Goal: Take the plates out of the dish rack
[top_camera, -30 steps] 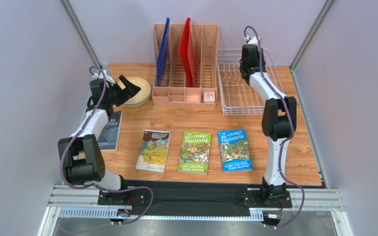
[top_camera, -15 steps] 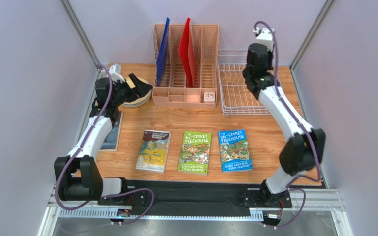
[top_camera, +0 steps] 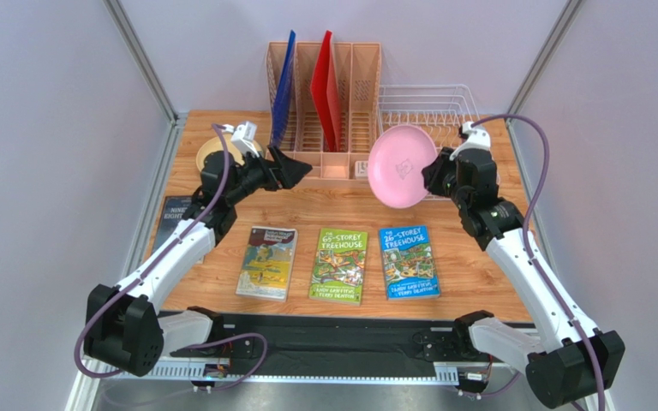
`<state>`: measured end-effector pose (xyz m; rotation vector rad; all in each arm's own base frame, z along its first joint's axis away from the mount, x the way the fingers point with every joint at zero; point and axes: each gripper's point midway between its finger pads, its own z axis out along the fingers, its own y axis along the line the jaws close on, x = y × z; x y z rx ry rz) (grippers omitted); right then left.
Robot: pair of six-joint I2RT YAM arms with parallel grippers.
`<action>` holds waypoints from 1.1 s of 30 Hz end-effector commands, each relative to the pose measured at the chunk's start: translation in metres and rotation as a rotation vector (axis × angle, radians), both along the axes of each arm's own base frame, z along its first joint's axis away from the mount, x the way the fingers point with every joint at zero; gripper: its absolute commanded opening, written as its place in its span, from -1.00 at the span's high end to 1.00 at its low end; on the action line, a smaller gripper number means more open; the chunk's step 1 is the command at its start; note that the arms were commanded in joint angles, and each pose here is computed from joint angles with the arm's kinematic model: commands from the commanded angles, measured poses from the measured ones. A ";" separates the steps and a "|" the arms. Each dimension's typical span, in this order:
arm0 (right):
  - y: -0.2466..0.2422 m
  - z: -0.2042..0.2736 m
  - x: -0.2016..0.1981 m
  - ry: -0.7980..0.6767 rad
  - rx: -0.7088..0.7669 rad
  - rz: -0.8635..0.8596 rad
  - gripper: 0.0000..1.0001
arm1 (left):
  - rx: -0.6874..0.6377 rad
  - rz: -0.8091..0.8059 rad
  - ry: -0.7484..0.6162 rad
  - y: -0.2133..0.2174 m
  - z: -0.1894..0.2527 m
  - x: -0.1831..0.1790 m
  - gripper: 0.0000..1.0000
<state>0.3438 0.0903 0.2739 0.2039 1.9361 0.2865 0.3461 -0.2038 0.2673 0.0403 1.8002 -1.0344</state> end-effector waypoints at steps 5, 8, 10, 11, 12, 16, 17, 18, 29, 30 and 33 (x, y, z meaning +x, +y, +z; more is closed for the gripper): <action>0.070 0.002 -0.036 0.012 0.387 0.284 1.00 | -0.004 -0.014 -0.085 -0.040 0.006 -0.016 -0.99; 0.079 -0.002 -0.040 0.020 0.440 0.324 1.00 | -0.003 -0.022 -0.080 -0.047 0.003 -0.016 -0.99; 0.084 -0.004 -0.042 0.028 0.472 0.341 0.99 | 0.004 -0.016 -0.074 -0.049 -0.001 -0.014 -0.99; 0.086 -0.004 -0.042 0.030 0.484 0.351 1.00 | 0.005 -0.021 -0.073 -0.052 -0.003 -0.014 -0.99; 0.088 -0.004 -0.041 0.028 0.491 0.359 1.00 | 0.003 -0.023 -0.070 -0.054 -0.005 -0.013 -0.99; 0.097 -0.008 -0.042 0.048 0.533 0.395 1.00 | 0.011 -0.033 -0.066 -0.067 -0.008 -0.011 -0.99; 0.098 -0.011 -0.041 0.052 0.536 0.396 0.99 | 0.017 -0.044 -0.062 -0.074 -0.011 -0.011 -0.99; 0.099 -0.009 -0.041 0.047 0.543 0.404 1.00 | 0.020 -0.048 -0.063 -0.077 -0.012 -0.011 -0.99; 0.110 -0.010 -0.043 0.064 0.597 0.458 0.94 | 0.060 -0.028 -0.025 -0.087 -0.022 -0.002 0.97; 0.109 -0.011 -0.043 0.068 0.593 0.453 0.67 | 0.078 -0.018 -0.030 -0.084 -0.023 -0.002 1.00; 0.107 -0.009 -0.041 0.058 0.575 0.442 -0.06 | 0.118 0.022 -0.045 -0.074 -0.022 -0.001 1.00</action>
